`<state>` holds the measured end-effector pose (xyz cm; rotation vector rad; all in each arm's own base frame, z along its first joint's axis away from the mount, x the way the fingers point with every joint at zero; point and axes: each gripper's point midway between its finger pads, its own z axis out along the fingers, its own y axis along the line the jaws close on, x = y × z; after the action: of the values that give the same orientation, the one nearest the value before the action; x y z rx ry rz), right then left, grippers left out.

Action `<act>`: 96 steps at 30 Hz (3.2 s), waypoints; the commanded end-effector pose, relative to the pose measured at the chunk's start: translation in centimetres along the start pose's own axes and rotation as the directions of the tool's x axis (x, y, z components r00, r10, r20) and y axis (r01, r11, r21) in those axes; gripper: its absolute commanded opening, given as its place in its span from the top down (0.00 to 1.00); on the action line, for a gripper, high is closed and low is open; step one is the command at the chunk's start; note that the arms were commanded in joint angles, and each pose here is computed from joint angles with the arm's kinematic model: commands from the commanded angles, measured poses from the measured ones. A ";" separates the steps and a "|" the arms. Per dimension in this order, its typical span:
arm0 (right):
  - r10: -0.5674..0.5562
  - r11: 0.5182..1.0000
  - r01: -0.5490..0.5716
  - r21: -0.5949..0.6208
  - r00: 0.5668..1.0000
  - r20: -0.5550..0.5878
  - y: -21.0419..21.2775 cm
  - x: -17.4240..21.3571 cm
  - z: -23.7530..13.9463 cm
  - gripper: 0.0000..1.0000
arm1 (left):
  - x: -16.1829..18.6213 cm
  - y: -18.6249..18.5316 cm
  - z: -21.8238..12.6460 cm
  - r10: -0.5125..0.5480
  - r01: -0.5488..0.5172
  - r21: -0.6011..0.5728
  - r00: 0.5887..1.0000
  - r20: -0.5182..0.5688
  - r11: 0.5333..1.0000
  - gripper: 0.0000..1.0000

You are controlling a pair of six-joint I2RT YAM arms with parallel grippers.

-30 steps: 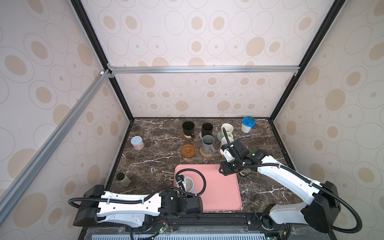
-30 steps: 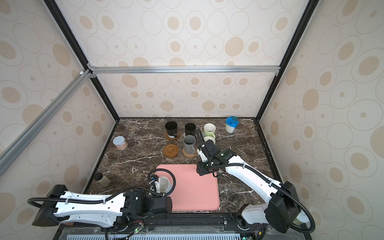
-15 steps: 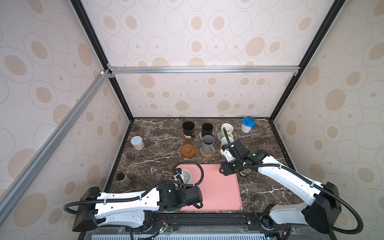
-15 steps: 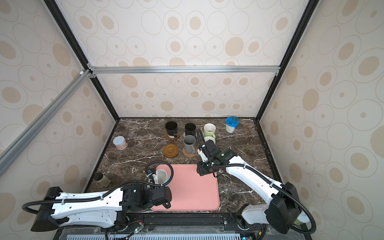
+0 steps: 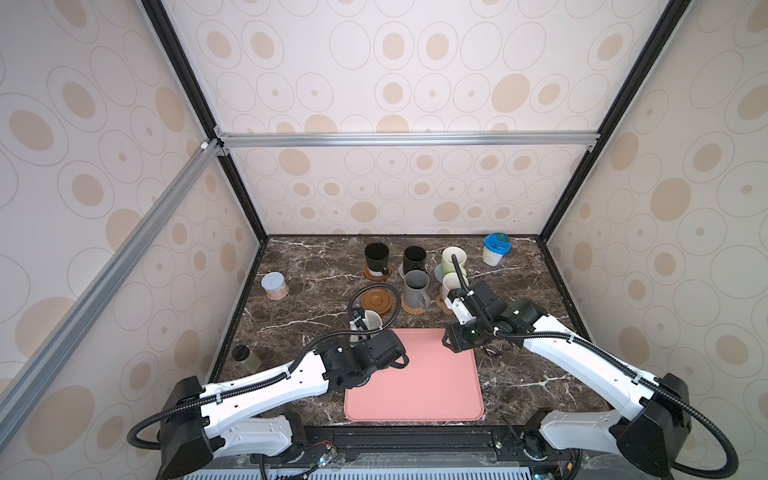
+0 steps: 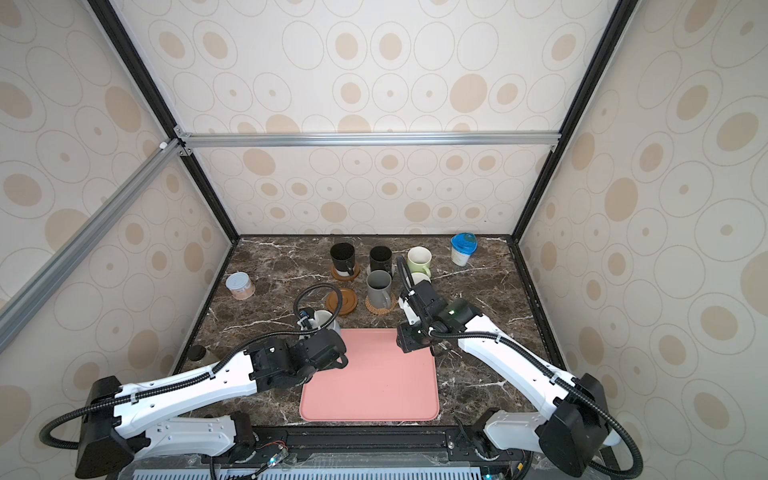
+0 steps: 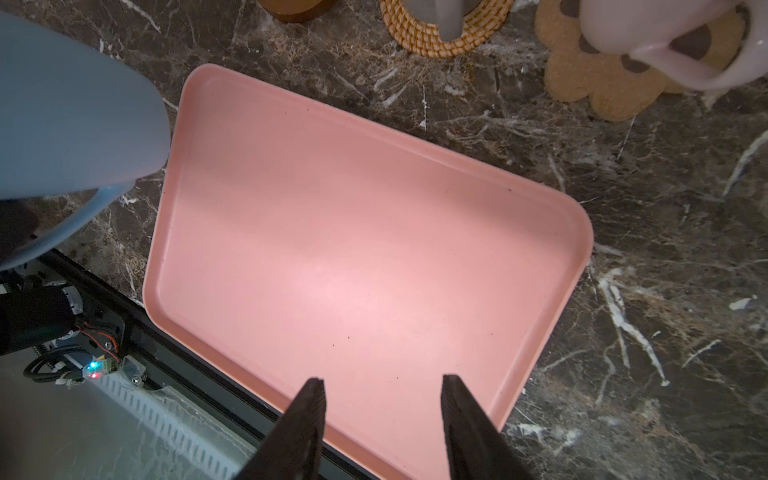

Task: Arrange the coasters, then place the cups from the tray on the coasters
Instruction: 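Lift the white mug with the left gripper toward the empty wooden coaster, then lower the white mug onto the wooden coaster with the left gripper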

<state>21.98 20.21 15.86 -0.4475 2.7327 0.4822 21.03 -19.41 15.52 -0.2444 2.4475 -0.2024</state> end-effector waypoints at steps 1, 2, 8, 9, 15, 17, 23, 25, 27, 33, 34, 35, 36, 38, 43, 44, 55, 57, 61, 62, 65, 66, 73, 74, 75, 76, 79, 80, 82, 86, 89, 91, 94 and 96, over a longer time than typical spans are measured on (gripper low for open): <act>-0.009 1.000 0.009 0.009 1.000 0.014 -0.2 0.3 -1.0 0.51 | -4.2 -1.6 -0.6 -0.013 0.009 0.044 0.994 0.104 0.999 1.00; -0.010 1.000 0.010 0.010 1.000 0.014 -0.2 0.5 -1.0 0.51 | -4.7 -1.6 -0.3 -0.017 0.013 0.040 0.994 0.108 0.999 1.00; -0.014 1.000 0.014 0.003 1.000 0.011 -0.5 1.6 -1.4 0.51 | -7.0 -1.5 2.0 -0.029 0.027 0.016 0.992 0.122 1.000 1.00; -0.014 1.000 0.014 0.000 1.000 0.008 -0.5 1.8 -1.4 0.51 | -7.3 -1.5 2.5 -0.031 0.030 0.013 0.992 0.118 0.999 1.00; -0.018 1.000 0.018 -0.012 1.000 -0.005 -0.6 2.7 -1.4 0.51 | -8.8 -1.5 5.1 -0.063 0.062 0.006 0.992 0.106 0.998 1.00; -0.024 1.000 0.024 -0.007 1.000 -0.004 -0.7 2.8 -1.4 0.51 | -9.4 -2.0 6.0 -0.053 0.053 0.005 0.994 0.100 0.999 1.00; -0.031 1.000 0.031 -0.001 0.999 -0.009 -0.9 3.2 -1.8 0.51 | -10.6 -3.6 8.7 -0.005 0.006 -0.010 0.998 0.055 1.000 1.00; -0.027 1.000 0.027 -0.004 1.000 -0.002 -0.9 3.4 -1.9 0.51 | -11.1 -3.8 9.5 -0.001 0.002 -0.014 0.999 0.048 1.000 1.00; -0.021 1.000 0.021 -0.007 1.000 0.003 -1.0 3.6 -2.0 0.51 | -11.2 -3.7 10.5 0.003 -0.002 -0.024 1.000 0.029 1.000 1.00; -0.020 1.000 0.020 -0.004 1.000 0.010 -1.2 4.1 -2.2 0.51 | -12.0 -4.2 12.4 0.027 -0.027 -0.043 1.000 -0.002 0.999 1.00; -0.021 1.000 0.021 -0.004 1.000 0.009 -1.3 4.2 -2.2 0.51 | -12.1 -4.2 12.7 0.028 -0.029 -0.045 1.000 -0.007 0.999 1.00; -0.024 1.000 0.024 -0.003 1.000 0.008 -1.3 4.2 -2.3 0.51 | -12.1 -4.3 12.9 0.029 -0.029 -0.044 1.000 -0.009 0.999 1.00; -0.025 1.000 0.025 -0.003 1.000 0.005 -1.3 4.3 -2.2 0.51 | -12.2 -4.4 13.2 0.025 -0.025 -0.046 1.000 -0.013 0.999 1.00; -0.028 1.000 0.028 -0.001 1.000 0.000 -1.3 4.4 -2.3 0.51 | -12.2 -4.4 13.7 0.020 -0.020 -0.048 1.000 -0.019 0.999 1.00; -0.029 1.000 0.029 0.005 1.000 -0.009 -1.5 4.6 -2.2 0.51 | -12.2 -3.8 14.2 0.012 -0.014 -0.071 1.000 -0.026 0.997 1.00; -0.030 1.000 0.031 0.008 1.000 -0.008 -1.5 4.6 -2.3 0.51 | -12.1 -3.6 14.1 0.014 -0.016 -0.080 1.000 -0.027 0.997 1.00; -0.038 0.999 0.037 0.033 0.999 0.007 -2.0 4.5 -2.5 0.51 | -11.6 -2.7 14.4 0.013 -0.017 -0.100 0.999 -0.041 0.995 1.00; -0.038 0.999 0.037 0.033 0.999 0.005 -2.0 4.5 -2.5 0.51 | -11.5 -2.6 14.5 0.012 -0.016 -0.099 0.999 -0.042 0.995 1.00; -0.035 0.999 0.035 0.038 0.999 0.001 -2.1 4.6 -2.5 0.51 | -11.2 -2.4 14.8 0.020 -0.026 -0.105 0.999 -0.050 0.994 1.00; -0.032 0.999 0.032 0.038 0.999 0.002 -2.1 4.6 -2.5 0.50 | -11.1 -2.4 14.9 0.021 -0.027 -0.107 0.998 -0.053 0.994 1.00; -0.028 0.999 0.028 0.040 1.000 -0.002 -2.2 4.8 -2.5 0.51 | -10.9 -2.3 15.1 0.021 -0.027 -0.105 0.998 -0.055 0.994 1.00; -0.029 0.999 0.029 0.038 1.000 0.001 -2.2 4.8 -2.6 0.51 | -10.8 -2.3 15.1 0.019 -0.024 -0.104 0.998 -0.055 0.994 1.00; -0.027 0.998 0.027 0.048 1.000 0.002 -2.4 4.9 -2.8 0.50 | -10.2 -1.9 15.6 0.017 -0.025 -0.112 0.998 -0.064 0.993 0.99; -0.029 0.998 0.029 0.048 1.000 0.002 -2.3 5.0 -2.8 0.50 | -10.1 -1.9 15.7 0.016 -0.023 -0.110 0.998 -0.067 0.994 0.99; -0.028 0.998 0.027 0.049 1.000 0.003 -2.4 4.9 -2.9 0.50 | -10.0 -2.0 15.8 0.014 -0.021 -0.107 0.997 -0.070 0.994 0.98; -0.027 0.998 0.027 0.050 1.000 0.004 -2.4 5.0 -2.9 0.50 | -9.9 -2.1 15.9 0.011 -0.019 -0.101 0.997 -0.073 0.995 0.98; -0.026 0.998 0.026 0.051 1.000 0.003 -2.4 5.0 -2.9 0.50 | -9.7 -2.0 16.0 0.011 -0.019 -0.105 0.997 -0.074 0.994 0.97; -0.028 0.998 0.028 0.051 1.000 0.006 -2.4 4.9 -2.9 0.50 | -9.8 -2.0 16.0 0.011 -0.019 -0.105 0.997 -0.071 0.994 0.96; -0.027 0.998 0.027 0.055 1.000 0.005 -2.5 4.9 -3.0 0.50 | -9.8 -2.0 16.0 0.014 -0.021 -0.108 0.997 -0.072 0.994 0.94; -0.029 0.998 0.028 0.056 1.000 0.006 -2.5 4.9 -3.0 0.50 | -9.8 -1.9 16.1 0.012 -0.020 -0.110 0.997 -0.072 0.994 0.88; -0.028 0.998 0.027 0.057 1.000 0.006 -2.5 4.9 -3.0 0.50 | -9.7 -1.9 16.0 0.008 -0.016 -0.109 0.997 -0.070 0.994 0.79; -0.028 0.998 0.028 0.059 1.000 0.006 -2.5 4.9 -3.1 0.50 | -9.7 -1.9 15.8 0.000 -0.007 -0.105 0.998 -0.067 0.994 0.75; -0.029 0.998 0.028 0.060 1.000 0.012 -2.5 4.7 -3.1 0.50 | -9.9 -1.9 15.5 -0.012 0.006 -0.094 0.998 -0.057 0.996 0.69; -0.029 0.998 0.028 0.060 0.999 0.014 -2.5 4.7 -3.2 0.50 | -10.0 -2.0 15.3 -0.017 0.013 -0.087 0.999 -0.051 0.996 0.64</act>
<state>18.10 16.10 16.18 -0.4603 2.7127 0.4157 38.02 -20.86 8.67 -0.2570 2.5628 -0.0903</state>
